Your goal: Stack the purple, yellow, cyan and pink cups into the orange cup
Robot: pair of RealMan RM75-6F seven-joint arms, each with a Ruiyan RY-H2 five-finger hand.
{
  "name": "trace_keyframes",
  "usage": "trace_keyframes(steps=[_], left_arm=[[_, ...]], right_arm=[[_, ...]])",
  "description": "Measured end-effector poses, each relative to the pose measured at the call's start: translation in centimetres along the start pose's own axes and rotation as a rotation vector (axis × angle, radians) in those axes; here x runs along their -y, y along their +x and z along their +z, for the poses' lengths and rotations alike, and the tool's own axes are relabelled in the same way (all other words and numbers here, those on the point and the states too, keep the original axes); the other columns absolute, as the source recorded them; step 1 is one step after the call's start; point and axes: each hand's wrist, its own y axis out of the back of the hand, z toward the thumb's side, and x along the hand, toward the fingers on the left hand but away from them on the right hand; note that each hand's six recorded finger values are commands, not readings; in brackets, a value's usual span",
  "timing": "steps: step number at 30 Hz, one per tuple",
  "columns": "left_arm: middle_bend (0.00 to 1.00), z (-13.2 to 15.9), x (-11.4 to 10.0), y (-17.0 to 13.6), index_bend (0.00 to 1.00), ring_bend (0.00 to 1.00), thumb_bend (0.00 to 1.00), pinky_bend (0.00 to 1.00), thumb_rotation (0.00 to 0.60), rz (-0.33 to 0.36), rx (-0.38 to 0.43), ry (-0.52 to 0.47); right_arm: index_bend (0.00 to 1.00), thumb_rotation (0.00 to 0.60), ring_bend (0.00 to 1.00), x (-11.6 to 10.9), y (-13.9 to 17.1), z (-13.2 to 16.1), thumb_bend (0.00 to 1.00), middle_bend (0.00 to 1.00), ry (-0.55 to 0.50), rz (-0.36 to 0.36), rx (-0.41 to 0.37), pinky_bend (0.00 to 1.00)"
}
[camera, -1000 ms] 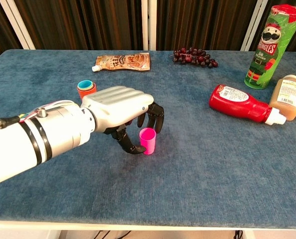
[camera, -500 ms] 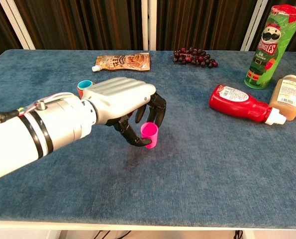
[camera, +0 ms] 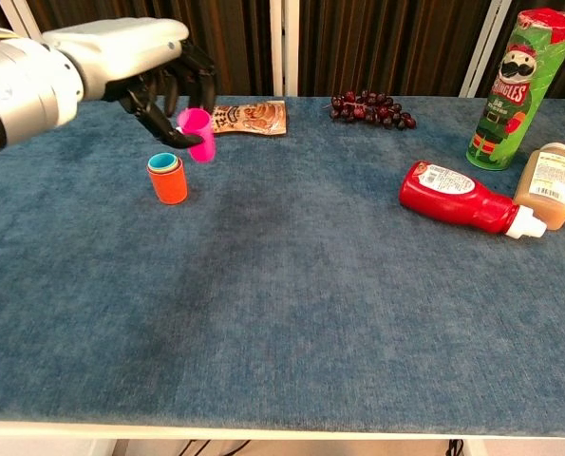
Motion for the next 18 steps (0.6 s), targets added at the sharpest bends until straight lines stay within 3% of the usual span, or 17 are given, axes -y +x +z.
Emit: trace_keyframes(steps=[8, 18], left_arm=[[0.52, -5.7, 0.8, 0.9, 0.52, 0.52, 0.3, 0.57, 0.6, -0.014, -0.149, -0.051], [0.52, -6.6, 2.1, 1.2, 0.52, 0.52, 0.3, 0.57, 0.6, -0.025, -0.166, -0.105]], right_arm=[[0.0, 0.6, 0.0, 0.1, 0.0, 0.0, 0.23, 0.0, 0.006, 0.002, 0.005, 0.0], [0.0, 0.6, 0.0, 0.1, -0.1, 0.3, 0.23, 0.0, 0.006, 0.001, 0.001, 0.0]])
